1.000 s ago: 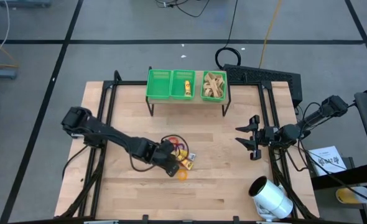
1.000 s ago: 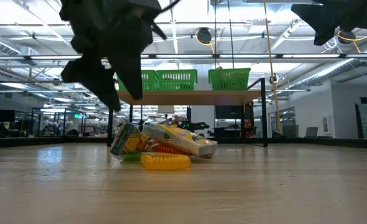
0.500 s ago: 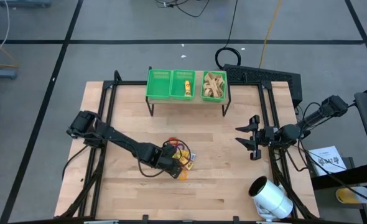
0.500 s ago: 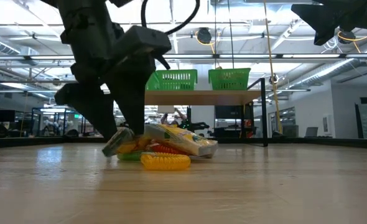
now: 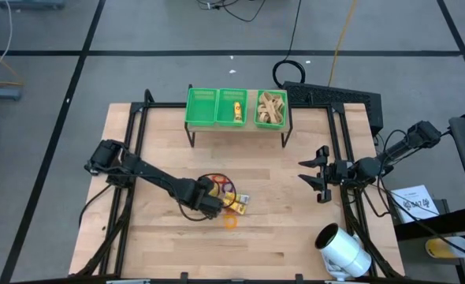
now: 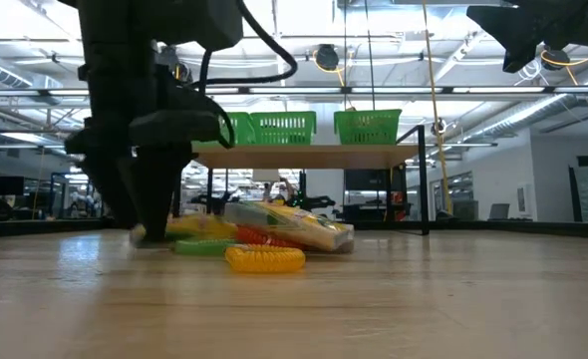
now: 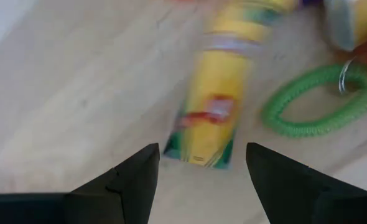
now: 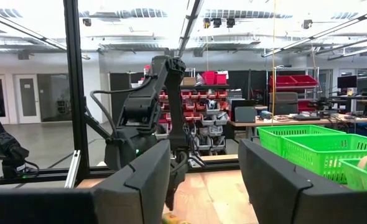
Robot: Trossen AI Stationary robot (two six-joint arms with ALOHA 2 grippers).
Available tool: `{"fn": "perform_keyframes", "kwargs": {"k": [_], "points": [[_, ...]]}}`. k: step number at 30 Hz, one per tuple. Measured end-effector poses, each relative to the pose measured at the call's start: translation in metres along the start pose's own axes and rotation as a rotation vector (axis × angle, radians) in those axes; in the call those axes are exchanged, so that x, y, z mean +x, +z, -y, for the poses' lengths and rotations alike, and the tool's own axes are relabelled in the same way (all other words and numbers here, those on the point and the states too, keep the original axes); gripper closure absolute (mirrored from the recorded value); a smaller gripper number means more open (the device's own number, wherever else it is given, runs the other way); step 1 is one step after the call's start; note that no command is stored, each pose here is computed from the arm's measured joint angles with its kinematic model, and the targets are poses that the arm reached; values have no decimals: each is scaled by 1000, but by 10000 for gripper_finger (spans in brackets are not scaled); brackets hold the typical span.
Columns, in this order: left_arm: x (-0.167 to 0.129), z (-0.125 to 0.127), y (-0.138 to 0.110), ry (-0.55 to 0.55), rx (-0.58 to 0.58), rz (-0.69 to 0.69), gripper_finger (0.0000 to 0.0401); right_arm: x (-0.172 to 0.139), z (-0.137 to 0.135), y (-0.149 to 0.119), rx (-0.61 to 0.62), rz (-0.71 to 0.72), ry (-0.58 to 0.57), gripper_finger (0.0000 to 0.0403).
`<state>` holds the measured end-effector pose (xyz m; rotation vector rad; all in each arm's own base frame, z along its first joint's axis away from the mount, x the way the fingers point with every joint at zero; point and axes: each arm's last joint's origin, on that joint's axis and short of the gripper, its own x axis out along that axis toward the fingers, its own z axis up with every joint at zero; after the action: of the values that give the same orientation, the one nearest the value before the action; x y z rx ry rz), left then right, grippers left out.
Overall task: Pick & Place Office Desk Supplies
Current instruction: Put the yellow crayon box into the middle green bin on the shelf
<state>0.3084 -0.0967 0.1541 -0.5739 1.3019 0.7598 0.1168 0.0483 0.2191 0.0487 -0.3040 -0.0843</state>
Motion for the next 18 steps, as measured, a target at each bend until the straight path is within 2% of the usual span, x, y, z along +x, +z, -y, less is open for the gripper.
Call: {"fn": "perform_keyframes", "kwargs": {"k": [6,11,18], "points": [[0,-1,3,21,181,51,151,0,0,0,-1,0,1,220],[2,-4,11,44,190,78,151,0,0,0,3,-1,1,220],[4,-9,20,48,321,66,151,0,0,0,3,-1,1,220]]}}
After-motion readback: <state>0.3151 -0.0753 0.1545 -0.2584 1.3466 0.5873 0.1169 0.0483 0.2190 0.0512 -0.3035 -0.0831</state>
